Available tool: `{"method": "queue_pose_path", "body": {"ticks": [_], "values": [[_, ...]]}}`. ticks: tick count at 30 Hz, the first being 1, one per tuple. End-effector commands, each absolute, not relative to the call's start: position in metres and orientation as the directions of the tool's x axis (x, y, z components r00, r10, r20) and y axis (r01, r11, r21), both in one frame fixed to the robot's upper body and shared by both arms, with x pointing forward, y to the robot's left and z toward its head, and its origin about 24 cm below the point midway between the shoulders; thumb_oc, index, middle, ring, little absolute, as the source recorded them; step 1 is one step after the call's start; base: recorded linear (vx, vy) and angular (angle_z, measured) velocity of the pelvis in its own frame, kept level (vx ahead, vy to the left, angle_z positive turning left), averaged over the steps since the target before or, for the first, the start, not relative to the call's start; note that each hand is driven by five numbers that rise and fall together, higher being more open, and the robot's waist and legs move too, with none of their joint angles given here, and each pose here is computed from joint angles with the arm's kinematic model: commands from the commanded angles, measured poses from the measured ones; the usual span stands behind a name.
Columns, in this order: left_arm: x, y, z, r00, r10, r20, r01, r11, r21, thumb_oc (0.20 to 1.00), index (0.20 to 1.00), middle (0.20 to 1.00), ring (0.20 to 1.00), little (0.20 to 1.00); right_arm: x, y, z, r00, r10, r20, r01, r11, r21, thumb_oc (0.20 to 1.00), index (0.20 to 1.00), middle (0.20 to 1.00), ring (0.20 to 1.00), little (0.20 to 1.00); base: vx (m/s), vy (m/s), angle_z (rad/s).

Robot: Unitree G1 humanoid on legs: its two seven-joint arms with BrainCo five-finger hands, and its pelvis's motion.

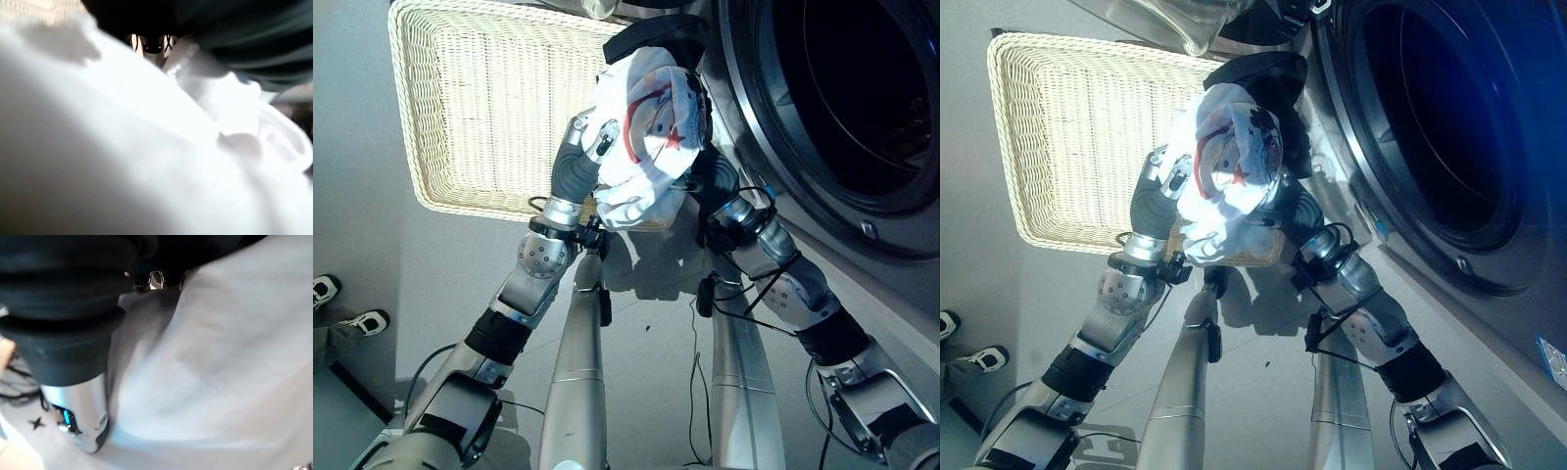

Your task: Put the clothes into the washing machine.

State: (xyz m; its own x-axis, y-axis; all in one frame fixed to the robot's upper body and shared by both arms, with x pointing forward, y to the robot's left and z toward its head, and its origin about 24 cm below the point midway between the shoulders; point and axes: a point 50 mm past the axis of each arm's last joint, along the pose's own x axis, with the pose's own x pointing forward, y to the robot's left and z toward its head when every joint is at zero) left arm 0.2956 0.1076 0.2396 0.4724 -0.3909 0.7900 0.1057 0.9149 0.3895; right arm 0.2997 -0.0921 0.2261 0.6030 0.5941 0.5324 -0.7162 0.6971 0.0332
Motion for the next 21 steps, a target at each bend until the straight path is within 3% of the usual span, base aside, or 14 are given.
{"method": "queue_pose_path", "body": {"ticks": [1,2,12,21], "values": [[0.276,0.089,0.252,0.324,-0.477,0.817,0.083,0.875,0.478,0.2,0.2,0.2,0.2,0.2,0.268,-0.067,0.25,0.398,0.65,0.647,-0.842,0.539,-0.024,0.514,0.514,0.514,0.514,0.514,0.0,0.0,0.0],[0.276,0.087,0.252,0.314,-0.494,0.811,0.06,0.863,0.502,0.2,0.2,0.2,0.2,0.2,0.268,-0.068,0.25,0.403,0.644,0.65,-0.837,0.547,-0.023,0.2,0.2,0.2,0.2,0.2,0.0,0.0,0.0],[0.272,0.074,0.249,0.277,-0.554,0.785,0.064,0.826,0.561,0.2,0.2,0.2,0.2,0.2,0.269,-0.069,0.249,0.42,0.61,0.671,-0.832,0.554,0.018,0.2,0.2,0.2,0.2,0.2,0.0,0.0,0.0],[0.274,0.071,0.248,0.295,-0.553,0.78,0.049,0.824,0.565,0.2,0.2,0.2,0.2,0.2,0.269,-0.074,0.254,0.426,0.554,0.716,-0.826,0.561,0.058,0.2,0.2,0.2,0.2,0.2,0.0,0.0,0.0]]}}
